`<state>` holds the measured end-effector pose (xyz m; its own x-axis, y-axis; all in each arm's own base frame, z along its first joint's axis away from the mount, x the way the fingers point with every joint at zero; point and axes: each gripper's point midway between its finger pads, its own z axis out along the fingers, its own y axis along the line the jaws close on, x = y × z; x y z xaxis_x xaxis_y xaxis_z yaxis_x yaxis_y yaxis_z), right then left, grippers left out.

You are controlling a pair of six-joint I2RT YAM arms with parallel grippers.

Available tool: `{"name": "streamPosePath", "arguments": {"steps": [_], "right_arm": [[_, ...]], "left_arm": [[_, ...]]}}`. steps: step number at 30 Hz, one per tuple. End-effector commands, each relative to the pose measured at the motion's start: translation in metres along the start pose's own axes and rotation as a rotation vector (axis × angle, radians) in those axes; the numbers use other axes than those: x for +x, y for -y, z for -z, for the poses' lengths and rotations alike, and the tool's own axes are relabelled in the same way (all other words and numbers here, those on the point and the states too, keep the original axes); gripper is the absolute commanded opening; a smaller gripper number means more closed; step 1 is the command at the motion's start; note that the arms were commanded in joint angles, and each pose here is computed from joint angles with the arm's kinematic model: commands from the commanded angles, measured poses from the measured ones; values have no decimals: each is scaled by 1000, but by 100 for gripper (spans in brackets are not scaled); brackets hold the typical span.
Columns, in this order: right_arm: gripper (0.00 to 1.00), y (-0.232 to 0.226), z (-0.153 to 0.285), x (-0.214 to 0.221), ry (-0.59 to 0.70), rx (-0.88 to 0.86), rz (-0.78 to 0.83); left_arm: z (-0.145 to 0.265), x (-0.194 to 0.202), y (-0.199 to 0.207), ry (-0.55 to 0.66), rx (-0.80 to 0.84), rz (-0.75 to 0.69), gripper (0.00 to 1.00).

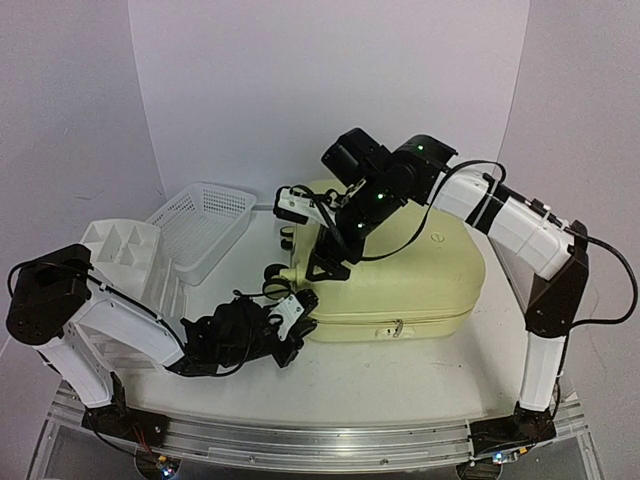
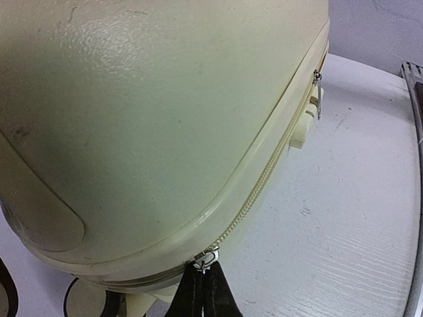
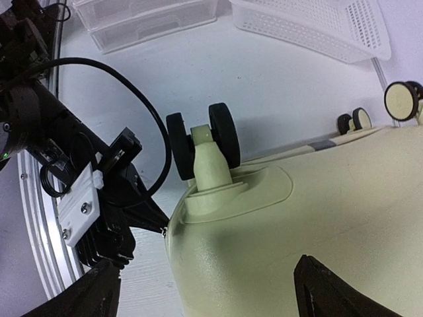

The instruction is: Open, take out, and arrange the luggage

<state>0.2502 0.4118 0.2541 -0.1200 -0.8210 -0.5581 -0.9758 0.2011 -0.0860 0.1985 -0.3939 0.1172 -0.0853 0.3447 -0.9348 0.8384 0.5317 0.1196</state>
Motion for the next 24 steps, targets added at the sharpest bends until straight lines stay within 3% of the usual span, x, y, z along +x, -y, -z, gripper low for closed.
{"name": "streamPosePath", "arguments": {"steps": [1, 14, 24], "right_arm": [[91, 11, 1, -26, 49, 20, 123], [86, -3, -41, -35, 20, -131, 168], [88, -10, -57, -8, -122, -112, 263]], "left_arm": [[2, -65, 12, 234, 58, 16, 0], [-16, -65, 28, 226, 108, -7, 0], [-28, -63, 36, 215, 132, 7, 0]]}}
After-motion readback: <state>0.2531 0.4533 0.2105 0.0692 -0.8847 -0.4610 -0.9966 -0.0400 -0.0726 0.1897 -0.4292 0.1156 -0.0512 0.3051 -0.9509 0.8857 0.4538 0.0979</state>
